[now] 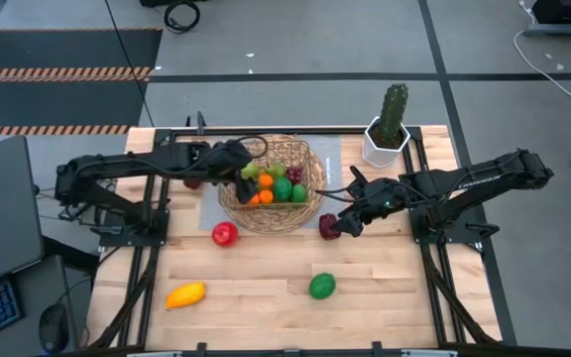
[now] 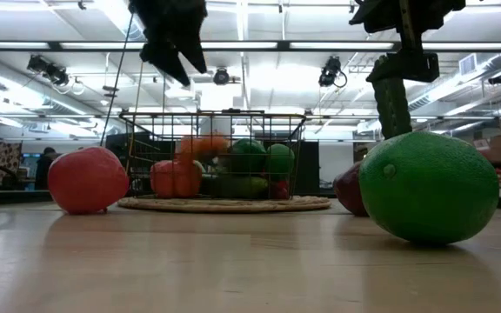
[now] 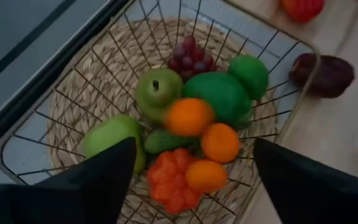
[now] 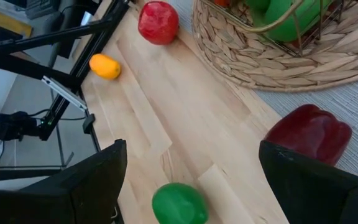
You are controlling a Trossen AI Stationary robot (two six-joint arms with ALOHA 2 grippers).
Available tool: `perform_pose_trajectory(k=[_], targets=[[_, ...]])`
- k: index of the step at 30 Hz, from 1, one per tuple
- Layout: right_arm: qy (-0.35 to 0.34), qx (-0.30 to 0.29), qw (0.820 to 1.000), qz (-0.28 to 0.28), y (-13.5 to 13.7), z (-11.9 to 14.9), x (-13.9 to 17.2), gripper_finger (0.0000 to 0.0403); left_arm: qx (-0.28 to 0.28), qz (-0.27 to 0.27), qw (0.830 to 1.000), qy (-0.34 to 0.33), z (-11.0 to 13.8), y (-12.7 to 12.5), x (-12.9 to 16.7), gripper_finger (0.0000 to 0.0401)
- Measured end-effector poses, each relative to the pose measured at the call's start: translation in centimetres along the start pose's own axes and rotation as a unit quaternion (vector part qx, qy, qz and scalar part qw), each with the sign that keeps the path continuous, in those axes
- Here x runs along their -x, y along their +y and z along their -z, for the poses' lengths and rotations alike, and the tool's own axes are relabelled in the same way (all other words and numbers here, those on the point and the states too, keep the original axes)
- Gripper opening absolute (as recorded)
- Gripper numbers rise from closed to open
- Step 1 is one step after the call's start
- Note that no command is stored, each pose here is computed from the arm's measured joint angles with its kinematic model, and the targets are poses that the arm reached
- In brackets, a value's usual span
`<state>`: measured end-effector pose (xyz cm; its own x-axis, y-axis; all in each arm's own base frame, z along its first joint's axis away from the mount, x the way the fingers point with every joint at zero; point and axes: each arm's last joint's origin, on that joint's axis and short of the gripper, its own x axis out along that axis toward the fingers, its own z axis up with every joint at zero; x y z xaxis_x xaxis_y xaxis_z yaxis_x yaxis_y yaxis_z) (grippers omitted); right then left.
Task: Build produce basket
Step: Put the yellow mango into the gold wire basket
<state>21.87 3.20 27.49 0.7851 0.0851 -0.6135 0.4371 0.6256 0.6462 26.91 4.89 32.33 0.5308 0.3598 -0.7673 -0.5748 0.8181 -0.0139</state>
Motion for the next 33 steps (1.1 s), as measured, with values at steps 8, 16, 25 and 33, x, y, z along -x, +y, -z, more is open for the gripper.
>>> perform_pose_trajectory(k=[8,16,25,33], targets=[[0.011,0.012,1.000,-0.007,0.0,0.1,0.0,0.0368,0.027,0.029,0.998,0.051,-0.1,0.1,1.4,0.0370],[0.006,0.038,0.999,-0.004,0.0,0.0,0.0,0.0368,0.012,0.039,0.988,0.148,1.3,-1.2,5.1,0.0369],[0.000,0.057,0.998,0.000,0.0,0.0,0.0,0.0368,-0.019,0.093,0.955,0.281,5.0,-5.4,6.4,0.0369],[-0.003,0.074,0.997,0.003,0.0,0.0,0.0,0.0368,-0.017,0.109,0.921,0.375,9.6,-8.5,7.6,0.0369]])
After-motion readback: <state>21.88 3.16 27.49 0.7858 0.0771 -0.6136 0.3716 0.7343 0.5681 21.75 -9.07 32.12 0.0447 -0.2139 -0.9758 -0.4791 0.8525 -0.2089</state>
